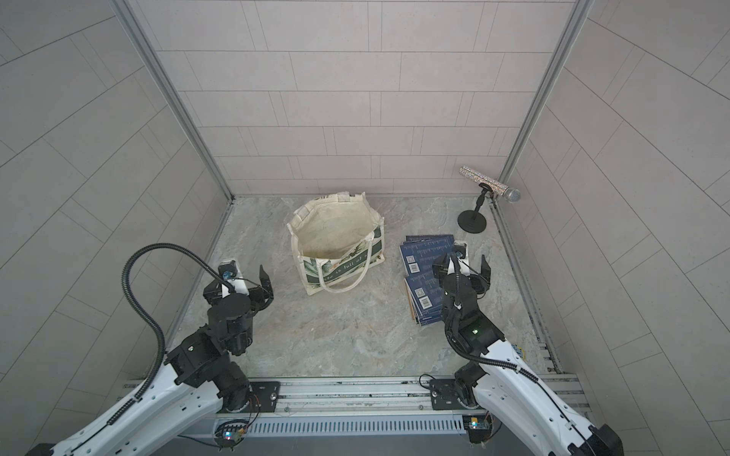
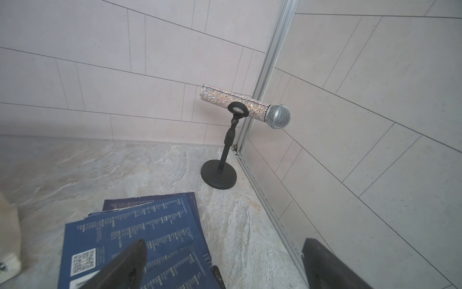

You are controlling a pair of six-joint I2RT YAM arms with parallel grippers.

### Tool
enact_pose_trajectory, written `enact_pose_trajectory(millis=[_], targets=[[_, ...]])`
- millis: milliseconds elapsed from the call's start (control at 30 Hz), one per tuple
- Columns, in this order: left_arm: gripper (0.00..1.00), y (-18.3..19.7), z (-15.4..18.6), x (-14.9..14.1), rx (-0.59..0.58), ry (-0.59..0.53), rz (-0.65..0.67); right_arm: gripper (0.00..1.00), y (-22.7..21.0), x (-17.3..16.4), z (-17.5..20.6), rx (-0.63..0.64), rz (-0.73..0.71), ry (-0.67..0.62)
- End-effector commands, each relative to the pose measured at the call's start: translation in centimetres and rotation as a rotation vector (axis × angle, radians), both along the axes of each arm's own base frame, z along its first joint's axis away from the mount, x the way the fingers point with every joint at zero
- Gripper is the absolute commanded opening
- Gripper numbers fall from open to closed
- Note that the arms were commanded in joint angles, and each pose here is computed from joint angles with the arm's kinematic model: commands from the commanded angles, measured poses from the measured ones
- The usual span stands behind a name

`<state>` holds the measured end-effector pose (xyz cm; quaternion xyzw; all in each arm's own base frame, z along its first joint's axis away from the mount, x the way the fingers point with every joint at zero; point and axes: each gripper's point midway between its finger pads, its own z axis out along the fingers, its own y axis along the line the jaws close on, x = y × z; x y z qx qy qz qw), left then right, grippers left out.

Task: Take out the books from the canvas bag
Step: Adjust the canvas bag at the center of the board, then reset both arms

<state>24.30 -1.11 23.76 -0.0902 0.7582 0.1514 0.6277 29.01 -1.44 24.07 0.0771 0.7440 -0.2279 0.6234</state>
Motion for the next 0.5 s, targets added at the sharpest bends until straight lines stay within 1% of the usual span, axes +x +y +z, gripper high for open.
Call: enact_pose_trajectory(millis=[0, 33, 100, 133, 167, 200, 333, 400, 433, 467], targets=[[1.0, 1.0, -0.5, 0.8, 0.009, -0.017, 0.054, 1.0, -1.3, 1.6, -0.3, -0.014, -0.052, -0.033], [1.0, 1.0, -1.1, 1.2, 0.006, -0.008, 0.045, 1.0, -1.6, 2.1, -1.4, -0.026, -0.072, -0.014], [1.0, 0.8, -2.1, 1.9, 0.019, 0.013, 0.023, 1.0, -0.5, 3.3, -3.7, -0.069, -0.015, 0.043], [1.0, 1.0, -2.5, 2.2, 0.021, 0.022, 0.03, 1.0, 0.0, 3.9, -4.8, -0.099, 0.017, 0.083], [1.0, 1.2, -2.8, 2.4, 0.026, 0.03, 0.041, 1.0, 0.2, 4.3, -5.5, -0.101, 0.019, 0.09], [1.0, 1.4, -2.9, 2.6, 0.028, 0.035, 0.054, 1.0, 0.0, 4.4, -5.8, -0.099, 0.003, 0.085], [1.0, 1.8, -3.8, 3.6, 0.015, 0.035, 0.065, 1.0, -1.5, 5.5, -7.8, -0.014, -0.054, 0.048], [1.0, 2.4, -4.0, 4.0, 0.01, 0.032, 0.103, 1.0, -1.6, 6.3, -8.9, -0.014, -0.062, 0.057], [1.0, 2.8, -4.0, 4.0, -0.004, 0.02, 0.136, 1.0, -1.7, 6.8, -9.9, -0.017, -0.065, 0.078], [1.0, 3.1, -4.0, 4.0, -0.022, 0.012, 0.15, 1.0, -2.1, 7.0, -10.5, -0.011, -0.08, 0.072]])
